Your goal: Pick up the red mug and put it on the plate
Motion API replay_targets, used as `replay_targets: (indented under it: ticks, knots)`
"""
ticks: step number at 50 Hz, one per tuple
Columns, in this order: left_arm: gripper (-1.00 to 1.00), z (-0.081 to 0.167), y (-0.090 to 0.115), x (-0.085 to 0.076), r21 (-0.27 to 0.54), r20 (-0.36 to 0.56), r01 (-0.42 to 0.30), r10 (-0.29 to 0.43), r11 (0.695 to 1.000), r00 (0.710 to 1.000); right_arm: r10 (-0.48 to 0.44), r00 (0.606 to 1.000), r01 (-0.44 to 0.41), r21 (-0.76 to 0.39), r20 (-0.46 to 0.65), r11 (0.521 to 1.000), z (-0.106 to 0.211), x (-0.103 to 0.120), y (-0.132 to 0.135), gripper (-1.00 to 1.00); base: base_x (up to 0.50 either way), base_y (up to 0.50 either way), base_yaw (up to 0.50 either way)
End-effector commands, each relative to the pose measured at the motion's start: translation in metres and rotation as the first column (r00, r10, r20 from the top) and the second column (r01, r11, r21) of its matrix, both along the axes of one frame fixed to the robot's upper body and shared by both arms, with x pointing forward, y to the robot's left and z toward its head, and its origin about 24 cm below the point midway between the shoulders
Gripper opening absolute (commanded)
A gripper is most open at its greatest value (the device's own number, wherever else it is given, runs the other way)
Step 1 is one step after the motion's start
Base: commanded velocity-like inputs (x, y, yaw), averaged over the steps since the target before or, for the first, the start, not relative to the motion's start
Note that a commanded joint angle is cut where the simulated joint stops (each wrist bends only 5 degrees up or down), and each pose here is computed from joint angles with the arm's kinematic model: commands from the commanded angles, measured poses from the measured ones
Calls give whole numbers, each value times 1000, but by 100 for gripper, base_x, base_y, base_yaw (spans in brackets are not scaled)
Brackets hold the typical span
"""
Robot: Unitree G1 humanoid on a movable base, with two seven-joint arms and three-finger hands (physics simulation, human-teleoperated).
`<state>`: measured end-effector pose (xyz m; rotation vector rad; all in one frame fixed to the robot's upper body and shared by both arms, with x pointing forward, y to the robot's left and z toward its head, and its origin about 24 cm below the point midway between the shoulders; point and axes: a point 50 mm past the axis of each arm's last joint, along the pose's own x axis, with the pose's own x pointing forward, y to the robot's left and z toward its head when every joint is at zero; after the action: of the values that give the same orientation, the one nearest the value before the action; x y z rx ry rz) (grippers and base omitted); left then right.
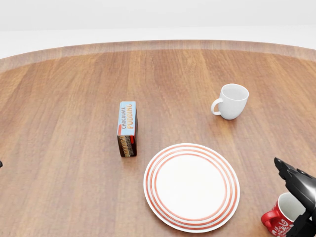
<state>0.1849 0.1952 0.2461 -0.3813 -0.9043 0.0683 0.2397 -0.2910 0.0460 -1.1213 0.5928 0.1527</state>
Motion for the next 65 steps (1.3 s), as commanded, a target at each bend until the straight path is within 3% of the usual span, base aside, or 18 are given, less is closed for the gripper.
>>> replay_targets:
  ticks: [1,15,24,30,55,65]
  knots:
    - [100,0,0,1,-1,1,0,0,1000,1000,-43,999,43,21,-1,999,-9,1,-11,100,0,0,0]
    - [100,0,0,2,-2,-4,0,0,1000,1000,-96,994,97,-10,59,995,-12,-10,-16,100,0,0,0]
    - [100,1,0,1,-1,1,2,-2,1000,1000,-110,974,125,-62,197,990,6,0,-19,100,0,0,0]
    - [100,1,0,0,-3,2,2,-2,1000,1000,-146,941,179,-84,305,980,15,3,-26,100,0,0,0]
    - [100,0,-1,1,4,-2,2,-2,1000,1000,-219,936,233,-18,277,972,-17,14,-30,100,0,0,0]
    - [100,0,0,0,3,-2,2,-2,1000,1000,-208,945,218,-13,253,976,-32,14,-18,100,0,0,0]
